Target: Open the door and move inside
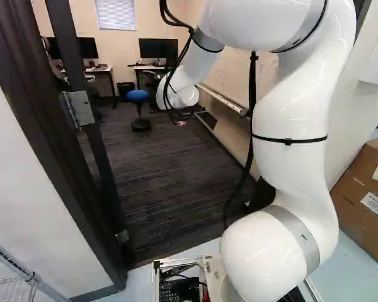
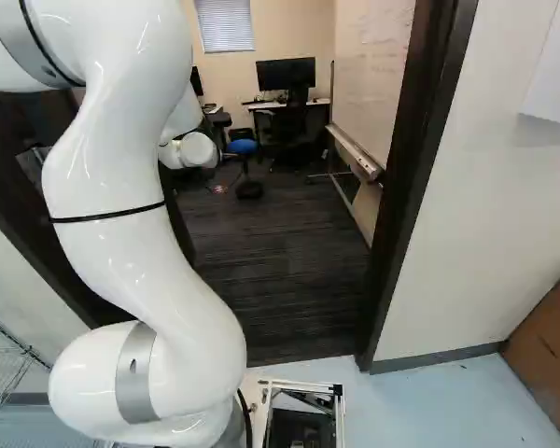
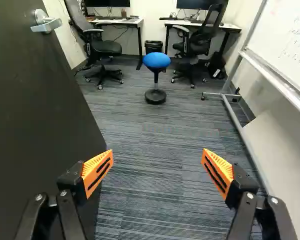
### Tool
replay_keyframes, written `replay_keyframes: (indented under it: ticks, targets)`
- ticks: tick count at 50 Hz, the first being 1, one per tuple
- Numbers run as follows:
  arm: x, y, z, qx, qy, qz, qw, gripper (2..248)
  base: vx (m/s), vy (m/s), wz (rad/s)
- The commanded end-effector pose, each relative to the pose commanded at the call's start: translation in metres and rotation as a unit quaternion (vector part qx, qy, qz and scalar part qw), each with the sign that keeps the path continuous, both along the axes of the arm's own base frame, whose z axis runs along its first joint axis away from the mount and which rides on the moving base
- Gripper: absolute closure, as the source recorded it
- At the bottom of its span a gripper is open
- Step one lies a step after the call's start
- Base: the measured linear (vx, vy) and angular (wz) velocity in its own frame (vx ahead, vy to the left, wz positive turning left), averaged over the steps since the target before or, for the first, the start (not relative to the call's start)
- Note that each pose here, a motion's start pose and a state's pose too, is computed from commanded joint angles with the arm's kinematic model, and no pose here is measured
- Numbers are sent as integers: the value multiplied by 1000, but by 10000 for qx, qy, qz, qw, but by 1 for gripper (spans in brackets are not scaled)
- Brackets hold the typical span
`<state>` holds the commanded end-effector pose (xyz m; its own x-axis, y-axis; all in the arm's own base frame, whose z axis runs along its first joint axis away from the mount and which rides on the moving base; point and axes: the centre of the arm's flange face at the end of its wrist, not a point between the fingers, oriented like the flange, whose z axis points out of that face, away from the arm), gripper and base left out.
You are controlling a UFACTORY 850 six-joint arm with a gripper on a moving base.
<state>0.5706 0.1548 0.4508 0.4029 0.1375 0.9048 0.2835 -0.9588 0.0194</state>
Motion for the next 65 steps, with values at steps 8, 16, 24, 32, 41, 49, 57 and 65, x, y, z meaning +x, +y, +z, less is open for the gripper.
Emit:
replay_keyframes:
  ticks: [8,16,24,32,41,49,57,65]
  targets:
    - [-5,-4,-1,6,-9,-28,10000,3,0,0,0]
    - [-12,-11,-1,13,-23,-66,10000,3,0,0,0]
    - [-21,-18,-2,22,-40,-115,9999,3,0,0,0]
    - [-32,-27,-4,34,-61,-175,9998,3,0,0,0]
    - [-47,-39,-7,48,-89,-256,9996,3,0,0,0]
    - [-63,-51,-10,62,-119,-340,9993,3,0,0,0]
    - [-83,-64,-13,77,-153,-436,9989,3,0,0,0]
    - [-105,-78,-19,93,-192,-545,9983,3,0,0,0]
